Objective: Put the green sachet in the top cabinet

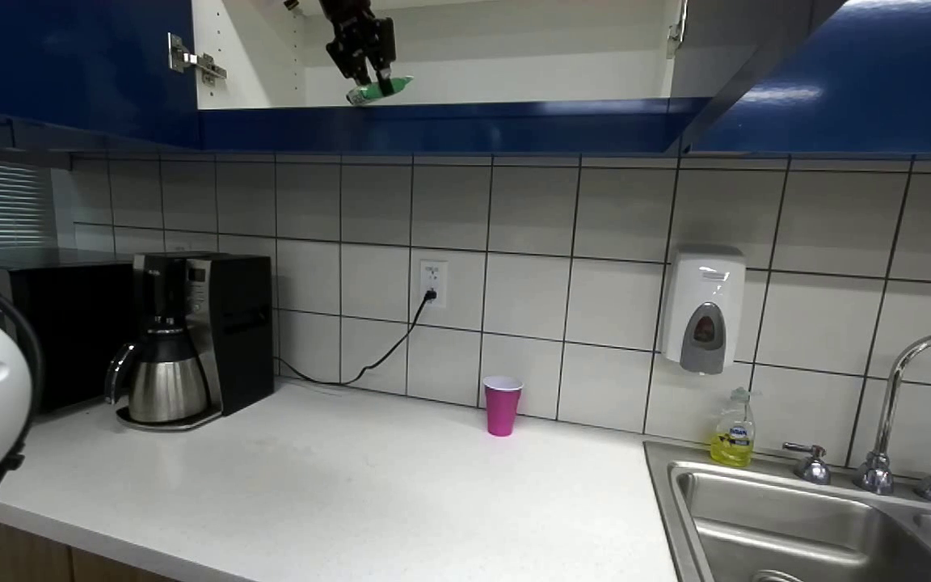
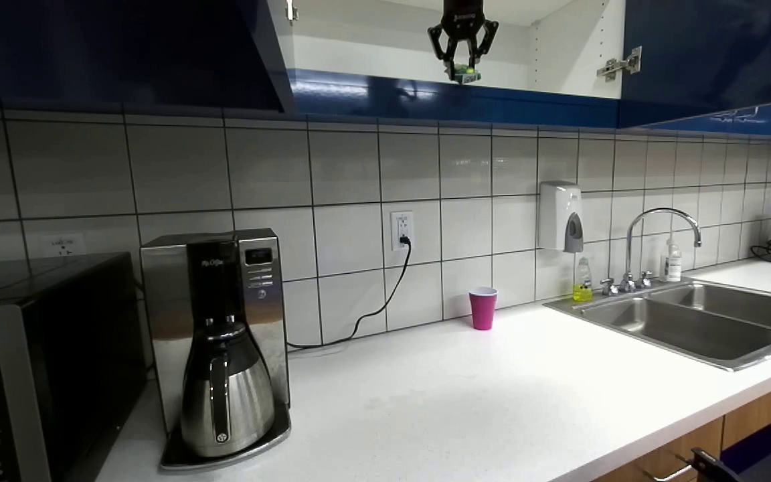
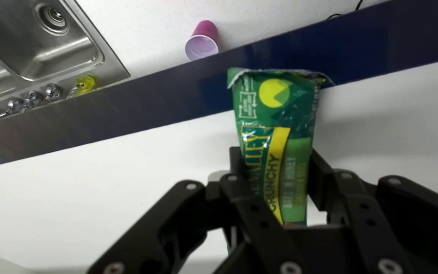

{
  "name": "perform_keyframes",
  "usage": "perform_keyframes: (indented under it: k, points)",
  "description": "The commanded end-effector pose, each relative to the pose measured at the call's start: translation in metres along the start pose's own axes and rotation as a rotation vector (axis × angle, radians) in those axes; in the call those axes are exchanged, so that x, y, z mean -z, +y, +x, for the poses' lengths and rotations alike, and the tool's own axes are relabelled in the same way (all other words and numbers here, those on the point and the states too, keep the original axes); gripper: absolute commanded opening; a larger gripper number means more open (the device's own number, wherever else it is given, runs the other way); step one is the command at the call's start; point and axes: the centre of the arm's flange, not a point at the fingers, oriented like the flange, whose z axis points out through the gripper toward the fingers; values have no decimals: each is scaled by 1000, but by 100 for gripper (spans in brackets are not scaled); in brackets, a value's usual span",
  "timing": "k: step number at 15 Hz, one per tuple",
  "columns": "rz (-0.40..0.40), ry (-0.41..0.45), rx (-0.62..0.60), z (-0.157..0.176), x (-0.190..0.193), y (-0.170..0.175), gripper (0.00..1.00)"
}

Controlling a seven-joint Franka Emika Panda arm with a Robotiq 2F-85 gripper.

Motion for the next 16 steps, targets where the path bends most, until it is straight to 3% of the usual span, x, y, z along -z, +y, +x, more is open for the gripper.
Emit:
perform_keyframes:
  k: [1,16]
  points:
    - [-11,-12,-23,21,2,-8,16]
    - [15,-24,-34,55,-22,-22,16]
